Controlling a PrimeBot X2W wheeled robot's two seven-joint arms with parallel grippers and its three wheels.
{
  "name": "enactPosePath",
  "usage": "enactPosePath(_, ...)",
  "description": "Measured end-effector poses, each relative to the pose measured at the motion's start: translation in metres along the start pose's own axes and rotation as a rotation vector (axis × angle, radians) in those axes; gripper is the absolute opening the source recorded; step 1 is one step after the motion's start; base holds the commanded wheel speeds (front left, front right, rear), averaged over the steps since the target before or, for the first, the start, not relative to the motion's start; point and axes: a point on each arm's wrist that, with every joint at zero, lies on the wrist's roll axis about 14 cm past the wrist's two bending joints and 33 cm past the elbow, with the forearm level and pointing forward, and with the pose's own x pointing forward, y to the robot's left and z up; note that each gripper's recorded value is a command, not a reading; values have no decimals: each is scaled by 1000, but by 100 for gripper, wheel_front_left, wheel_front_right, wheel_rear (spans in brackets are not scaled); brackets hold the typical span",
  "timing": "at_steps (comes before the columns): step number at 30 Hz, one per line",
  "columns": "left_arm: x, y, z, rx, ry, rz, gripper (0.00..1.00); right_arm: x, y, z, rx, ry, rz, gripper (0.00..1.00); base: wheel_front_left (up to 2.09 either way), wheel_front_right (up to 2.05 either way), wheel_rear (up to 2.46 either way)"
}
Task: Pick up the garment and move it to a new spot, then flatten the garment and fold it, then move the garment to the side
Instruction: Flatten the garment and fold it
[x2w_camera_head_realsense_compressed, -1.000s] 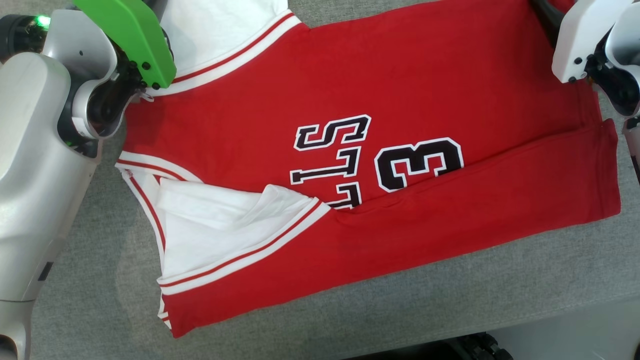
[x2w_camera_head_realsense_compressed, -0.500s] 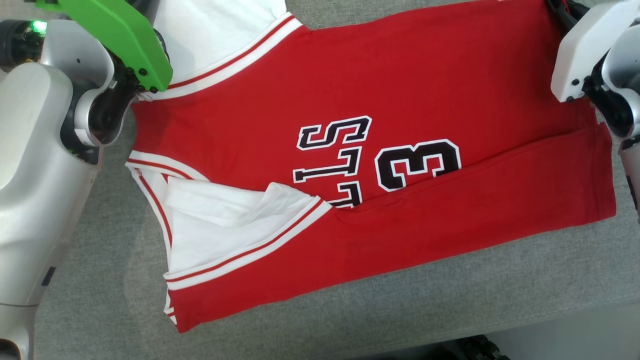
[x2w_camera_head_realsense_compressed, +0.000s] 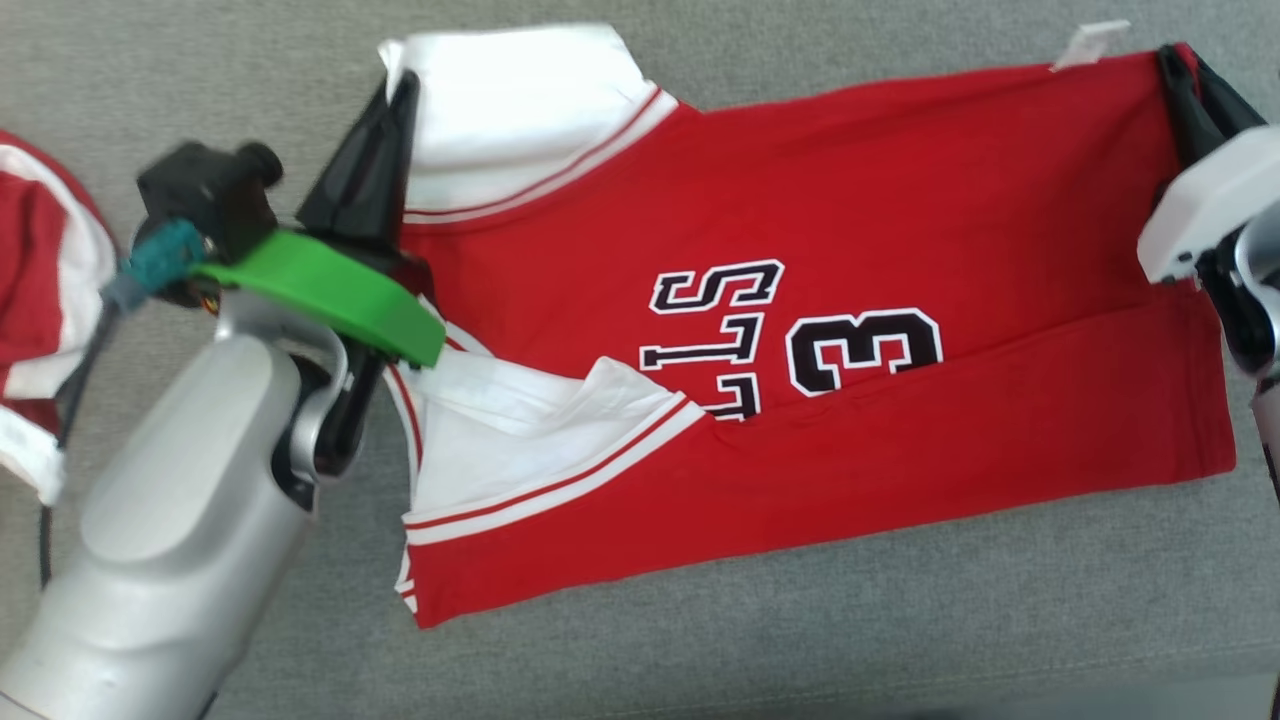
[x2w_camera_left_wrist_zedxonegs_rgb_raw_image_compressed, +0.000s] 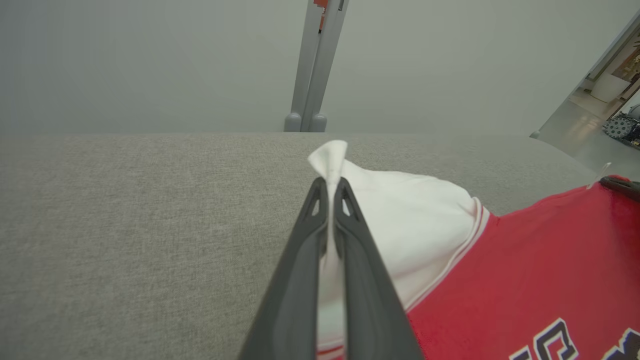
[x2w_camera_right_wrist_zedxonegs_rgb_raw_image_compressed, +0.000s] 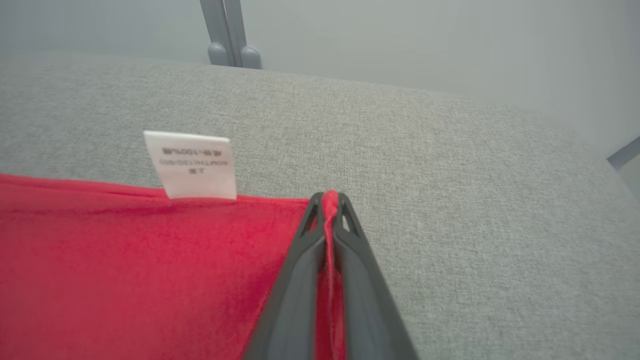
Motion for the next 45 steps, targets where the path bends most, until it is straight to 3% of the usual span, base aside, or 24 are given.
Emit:
enactPosePath(10,-64,-32,7,24,-60,-38,0,-31,9,13,-26,-175,-17,0,0,0,0)
enactPosePath(22,-116,-44,-29,-16,22,-2,0,-61,14,-19,-131,-66,2,0,0,0,0)
enactPosePath(23,-118,-44,-32,-18,30,1,0,-64,14,-20,-133,-64,0,32,0,0,0)
enactPosePath(24,-120,-45,-35,-23,39,6,0,-66,12,-22,-132,-55,-6,100,0,0,0)
enactPosePath(25,-122,-46,-38,-23,49,5,0,-70,10,-24,-126,-55,-13,100,0,0,0)
enactPosePath(26,-123,-47,-40,-27,53,7,14,-72,9,-26,-127,-49,-17,100,0,0,0)
enactPosePath(27,-125,-48,-42,-33,58,9,45,-76,8,-28,-125,-40,-21,100,0,0,0)
enactPosePath(28,-128,-50,-45,-35,67,7,53,-79,8,-29,-122,-44,-23,100,0,0,0)
enactPosePath(29,-130,-51,-48,-39,73,8,85,-82,7,-28,-117,-50,-29,100,0,0,0)
enactPosePath(30,-132,-51,-51,-44,82,11,98,-86,6,-25,-112,-67,-35,100,0,0,0)
enactPosePath(36,-145,-48,-55,-69,83,55,100,-113,-5,-17,-50,-130,-102,100,0,0,0)
enactPosePath(45,-160,-15,20,-49,-182,207,100,-144,14,-7,112,-184,-125,100,0,0,0)
